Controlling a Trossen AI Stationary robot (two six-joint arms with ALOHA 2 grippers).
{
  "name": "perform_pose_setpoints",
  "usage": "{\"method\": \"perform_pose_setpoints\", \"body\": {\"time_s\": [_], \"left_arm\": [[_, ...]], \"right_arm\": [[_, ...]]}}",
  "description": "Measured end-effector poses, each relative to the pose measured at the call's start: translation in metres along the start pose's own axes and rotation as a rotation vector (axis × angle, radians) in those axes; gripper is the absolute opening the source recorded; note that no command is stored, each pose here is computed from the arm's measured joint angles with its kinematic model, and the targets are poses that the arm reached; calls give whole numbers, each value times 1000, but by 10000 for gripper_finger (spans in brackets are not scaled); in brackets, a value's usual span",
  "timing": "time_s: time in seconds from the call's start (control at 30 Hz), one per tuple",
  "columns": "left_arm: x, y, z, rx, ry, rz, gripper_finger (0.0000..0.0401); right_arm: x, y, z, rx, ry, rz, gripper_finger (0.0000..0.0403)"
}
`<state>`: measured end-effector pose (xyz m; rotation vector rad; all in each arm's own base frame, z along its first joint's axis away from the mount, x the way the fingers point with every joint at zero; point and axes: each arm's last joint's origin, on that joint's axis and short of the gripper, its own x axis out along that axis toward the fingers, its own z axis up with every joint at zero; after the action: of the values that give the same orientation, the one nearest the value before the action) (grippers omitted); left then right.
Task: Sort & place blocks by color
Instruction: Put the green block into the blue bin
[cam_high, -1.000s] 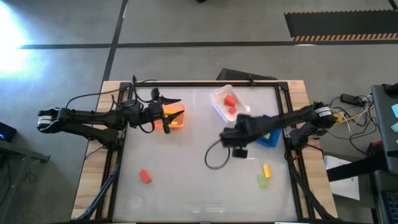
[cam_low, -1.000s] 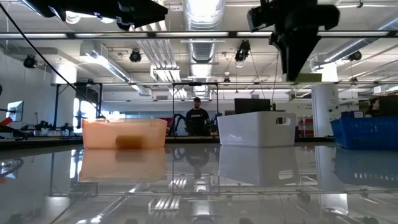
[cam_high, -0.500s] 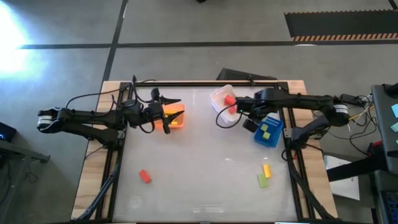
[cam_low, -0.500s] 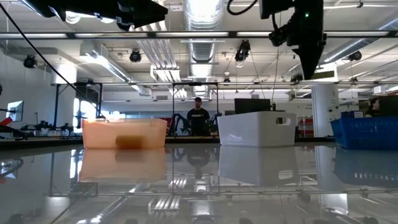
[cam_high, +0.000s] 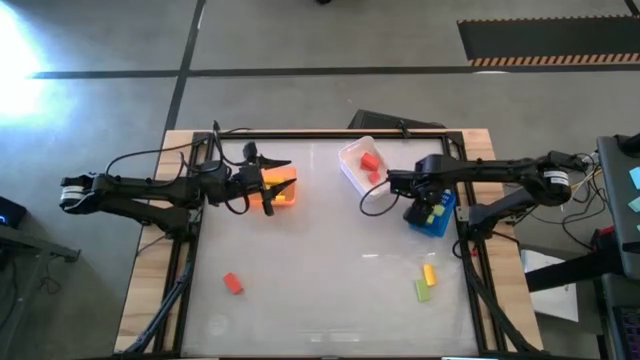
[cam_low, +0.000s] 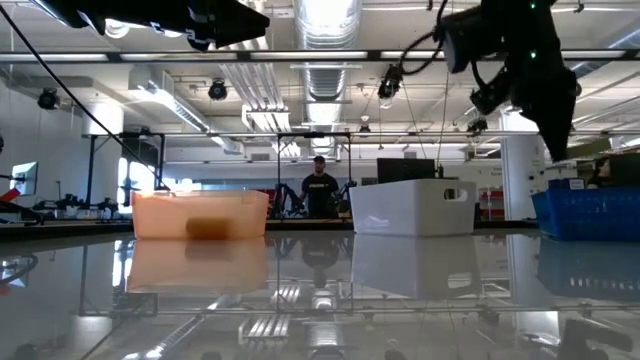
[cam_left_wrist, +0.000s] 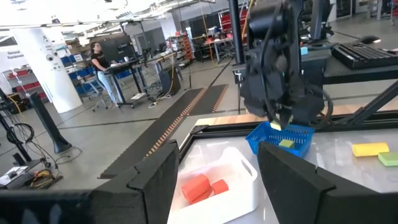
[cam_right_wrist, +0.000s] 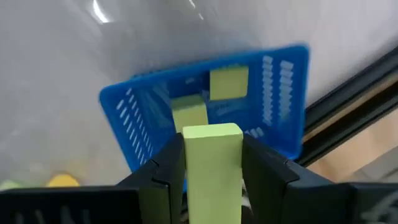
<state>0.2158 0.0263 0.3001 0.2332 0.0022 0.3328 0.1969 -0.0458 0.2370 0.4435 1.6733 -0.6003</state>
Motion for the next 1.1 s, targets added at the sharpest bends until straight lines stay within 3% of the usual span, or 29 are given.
{"method": "perform_pose_setpoints", "body": {"time_s": [0.17,0.47,1.1], "left_arm": [[0,0,0,0,0,0,203],[0,0,0,0,0,0,203],[0,0,0,-21,0,0,203]], "right_arm": [[22,0,-2,91,25,-9,114],[32,-3,-3,83,-8,-115,125],[38,-5,-4,50,-18,-169,132]]}}
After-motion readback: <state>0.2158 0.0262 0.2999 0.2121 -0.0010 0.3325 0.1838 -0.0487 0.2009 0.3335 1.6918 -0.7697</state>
